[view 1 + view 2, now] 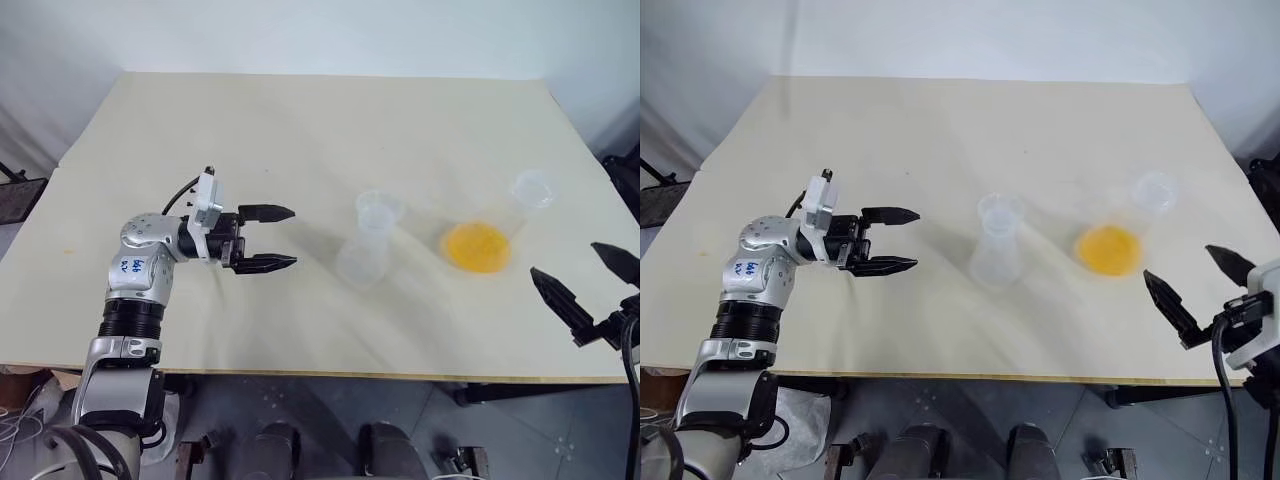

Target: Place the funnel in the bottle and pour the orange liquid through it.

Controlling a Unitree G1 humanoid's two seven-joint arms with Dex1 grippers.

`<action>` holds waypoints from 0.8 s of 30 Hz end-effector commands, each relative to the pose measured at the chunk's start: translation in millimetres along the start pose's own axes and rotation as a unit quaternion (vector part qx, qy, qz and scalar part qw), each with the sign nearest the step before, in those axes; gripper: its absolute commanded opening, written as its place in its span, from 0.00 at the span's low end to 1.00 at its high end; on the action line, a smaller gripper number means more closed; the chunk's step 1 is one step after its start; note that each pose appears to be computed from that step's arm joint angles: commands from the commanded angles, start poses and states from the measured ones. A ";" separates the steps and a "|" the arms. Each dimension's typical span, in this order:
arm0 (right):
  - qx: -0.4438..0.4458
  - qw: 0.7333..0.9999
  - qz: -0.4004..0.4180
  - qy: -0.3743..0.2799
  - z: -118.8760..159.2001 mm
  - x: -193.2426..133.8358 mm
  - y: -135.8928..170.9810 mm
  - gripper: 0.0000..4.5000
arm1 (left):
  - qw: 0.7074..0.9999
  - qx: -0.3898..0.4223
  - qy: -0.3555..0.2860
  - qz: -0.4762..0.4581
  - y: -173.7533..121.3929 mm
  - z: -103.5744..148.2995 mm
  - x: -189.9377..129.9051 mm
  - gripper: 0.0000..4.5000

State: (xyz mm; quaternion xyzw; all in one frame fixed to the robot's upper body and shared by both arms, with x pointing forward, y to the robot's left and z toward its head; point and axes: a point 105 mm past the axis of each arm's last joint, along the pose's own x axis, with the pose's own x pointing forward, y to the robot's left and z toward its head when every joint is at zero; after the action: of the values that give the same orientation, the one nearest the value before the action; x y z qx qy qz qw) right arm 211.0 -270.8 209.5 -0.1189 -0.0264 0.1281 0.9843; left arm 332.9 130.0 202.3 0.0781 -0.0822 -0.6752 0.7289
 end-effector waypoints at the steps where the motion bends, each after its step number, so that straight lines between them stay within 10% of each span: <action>1: -0.005 0.999 -0.012 -0.030 9.7 1.8 -4.6 1.00 | 1.000 0.026 -0.015 0.004 0.1 13.7 -3.1 1.00; 24: 0.034 0.994 0.034 -0.095 10.3 111.1 -35.0 1.00 | 0.999 0.031 -0.018 0.007 -13.6 24.2 -5.2 1.00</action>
State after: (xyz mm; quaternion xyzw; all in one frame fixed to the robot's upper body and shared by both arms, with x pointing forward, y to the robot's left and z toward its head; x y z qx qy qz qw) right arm 324.1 -272.8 223.7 -0.0643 -0.0948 0.1720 0.9784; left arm 318.2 131.4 209.8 0.0784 -0.0930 -0.6722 0.7303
